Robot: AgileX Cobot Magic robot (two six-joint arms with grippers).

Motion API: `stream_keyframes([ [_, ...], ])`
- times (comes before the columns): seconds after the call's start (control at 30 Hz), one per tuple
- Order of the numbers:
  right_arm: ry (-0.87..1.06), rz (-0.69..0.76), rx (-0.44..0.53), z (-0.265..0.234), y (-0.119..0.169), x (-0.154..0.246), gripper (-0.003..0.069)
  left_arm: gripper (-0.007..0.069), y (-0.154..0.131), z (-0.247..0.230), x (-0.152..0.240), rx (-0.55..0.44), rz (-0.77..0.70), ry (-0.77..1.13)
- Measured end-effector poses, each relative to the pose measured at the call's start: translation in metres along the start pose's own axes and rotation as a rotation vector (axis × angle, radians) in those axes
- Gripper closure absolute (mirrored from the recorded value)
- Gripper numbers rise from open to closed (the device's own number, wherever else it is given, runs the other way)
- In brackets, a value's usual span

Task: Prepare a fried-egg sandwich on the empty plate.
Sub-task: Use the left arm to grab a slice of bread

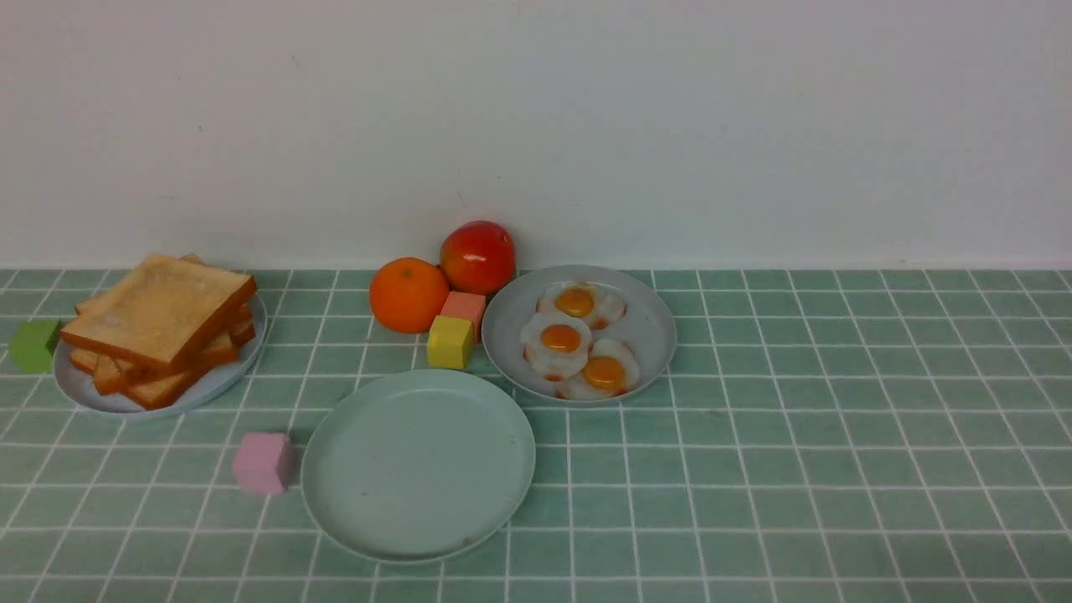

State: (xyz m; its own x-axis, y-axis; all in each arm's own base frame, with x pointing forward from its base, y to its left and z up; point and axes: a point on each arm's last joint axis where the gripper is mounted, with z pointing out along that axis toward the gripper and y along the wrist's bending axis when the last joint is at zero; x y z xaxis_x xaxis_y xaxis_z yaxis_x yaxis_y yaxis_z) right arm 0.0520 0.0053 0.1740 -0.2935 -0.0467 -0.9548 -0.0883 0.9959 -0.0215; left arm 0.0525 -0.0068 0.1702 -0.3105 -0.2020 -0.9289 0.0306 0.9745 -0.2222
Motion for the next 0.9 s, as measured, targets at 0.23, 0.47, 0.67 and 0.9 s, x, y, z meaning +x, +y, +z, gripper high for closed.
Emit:
stream_keyframes([
  [0.23, 0.000, 0.000, 0.000, 0.0000, 0.0000, 0.0000, 0.0417, 0.0386, 0.0000, 0.0000, 0.0000, 0.000, 0.000, 0.000],
  [0.47, 0.000, 0.000, 0.000, 0.0000, 0.0000, 0.0000, 0.0417, 0.0386, 0.0000, 0.0000, 0.0000, 0.000, 0.000, 0.000],
  [0.67, 0.000, 0.000, 0.000, 0.0000, 0.0000, 0.0000, 0.0417, 0.0386, 0.0000, 0.0000, 0.0000, 0.000, 0.000, 0.000],
  [0.9, 0.000, 0.000, 0.000, 0.0000, 0.0000, 0.0000, 0.0417, 0.0386, -0.0015, -0.0002, -0.0055, 0.017, -0.035, -0.061],
])
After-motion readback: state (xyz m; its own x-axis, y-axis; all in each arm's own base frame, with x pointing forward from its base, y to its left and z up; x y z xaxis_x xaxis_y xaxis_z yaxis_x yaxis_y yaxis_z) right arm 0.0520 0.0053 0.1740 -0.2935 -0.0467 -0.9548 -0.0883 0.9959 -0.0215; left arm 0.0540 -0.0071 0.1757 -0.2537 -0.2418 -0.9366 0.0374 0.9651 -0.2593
